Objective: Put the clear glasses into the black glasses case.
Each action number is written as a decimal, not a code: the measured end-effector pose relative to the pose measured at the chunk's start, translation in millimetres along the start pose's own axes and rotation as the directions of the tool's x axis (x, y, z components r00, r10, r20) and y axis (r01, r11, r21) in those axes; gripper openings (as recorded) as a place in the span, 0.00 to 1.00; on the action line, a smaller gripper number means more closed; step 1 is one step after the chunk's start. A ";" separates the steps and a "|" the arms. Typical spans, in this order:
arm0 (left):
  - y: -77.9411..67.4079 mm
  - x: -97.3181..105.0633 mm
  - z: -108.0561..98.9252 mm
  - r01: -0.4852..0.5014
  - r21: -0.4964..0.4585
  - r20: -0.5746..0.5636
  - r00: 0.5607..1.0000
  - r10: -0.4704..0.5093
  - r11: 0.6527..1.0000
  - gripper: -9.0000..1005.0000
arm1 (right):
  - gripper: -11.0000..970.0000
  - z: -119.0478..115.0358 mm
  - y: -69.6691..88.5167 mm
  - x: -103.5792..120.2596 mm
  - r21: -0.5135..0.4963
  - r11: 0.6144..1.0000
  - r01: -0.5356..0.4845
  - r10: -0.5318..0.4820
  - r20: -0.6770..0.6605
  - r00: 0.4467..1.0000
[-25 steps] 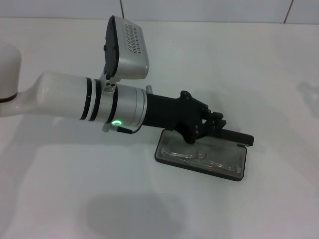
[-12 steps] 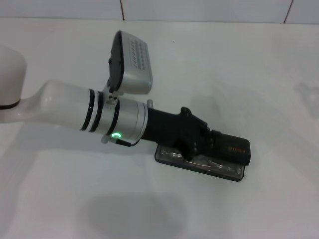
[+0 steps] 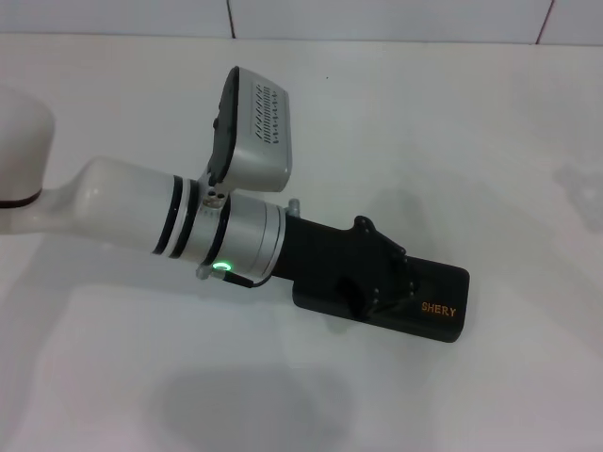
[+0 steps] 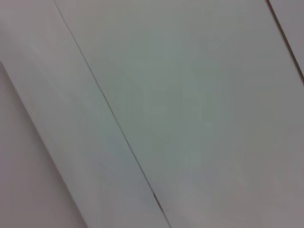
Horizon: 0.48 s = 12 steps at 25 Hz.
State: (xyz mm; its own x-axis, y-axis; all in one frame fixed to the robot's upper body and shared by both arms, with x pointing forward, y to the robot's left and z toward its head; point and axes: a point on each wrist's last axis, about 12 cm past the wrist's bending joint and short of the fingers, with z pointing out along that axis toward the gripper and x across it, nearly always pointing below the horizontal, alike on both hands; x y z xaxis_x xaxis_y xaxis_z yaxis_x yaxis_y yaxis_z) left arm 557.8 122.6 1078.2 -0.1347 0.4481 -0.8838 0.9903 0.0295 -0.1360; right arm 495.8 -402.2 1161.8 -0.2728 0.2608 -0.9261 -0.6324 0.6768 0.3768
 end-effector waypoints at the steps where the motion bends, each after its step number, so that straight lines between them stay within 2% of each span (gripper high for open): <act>1: -3.0 -3.1 -1.8 -0.009 0.012 0.024 1.000 0.009 1.000 0.15 | 0.20 -0.1 0.5 0.5 -0.005 1.000 0.000 0.000 -0.001 1.000; 5: -13.7 -18.3 -16.4 -0.010 0.020 0.160 0.987 0.007 1.000 0.16 | 0.20 1.1 5.5 5.7 -0.059 0.998 0.029 -0.030 -0.022 0.999; 8: -23.7 -31.4 -43.2 -0.047 0.041 0.271 0.962 0.035 0.998 0.16 | 0.21 3.4 15.3 13.6 -0.158 0.983 0.088 -0.095 -0.039 0.995; 12: -39.4 -31.0 -84.6 -0.120 0.057 0.414 0.906 0.086 0.991 0.16 | 0.21 16.7 32.5 31.6 -0.326 0.934 0.148 -0.163 -0.020 0.986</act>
State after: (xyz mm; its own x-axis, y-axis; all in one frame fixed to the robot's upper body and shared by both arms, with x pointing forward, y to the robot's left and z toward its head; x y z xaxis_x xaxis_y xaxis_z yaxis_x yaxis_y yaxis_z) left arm 525.9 183.1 1148.9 -0.0517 0.0392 -0.9979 0.9957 -0.0753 -0.0546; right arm 478.7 -360.5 1144.5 -0.1802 0.1331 -0.9746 -0.8674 0.4458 0.2212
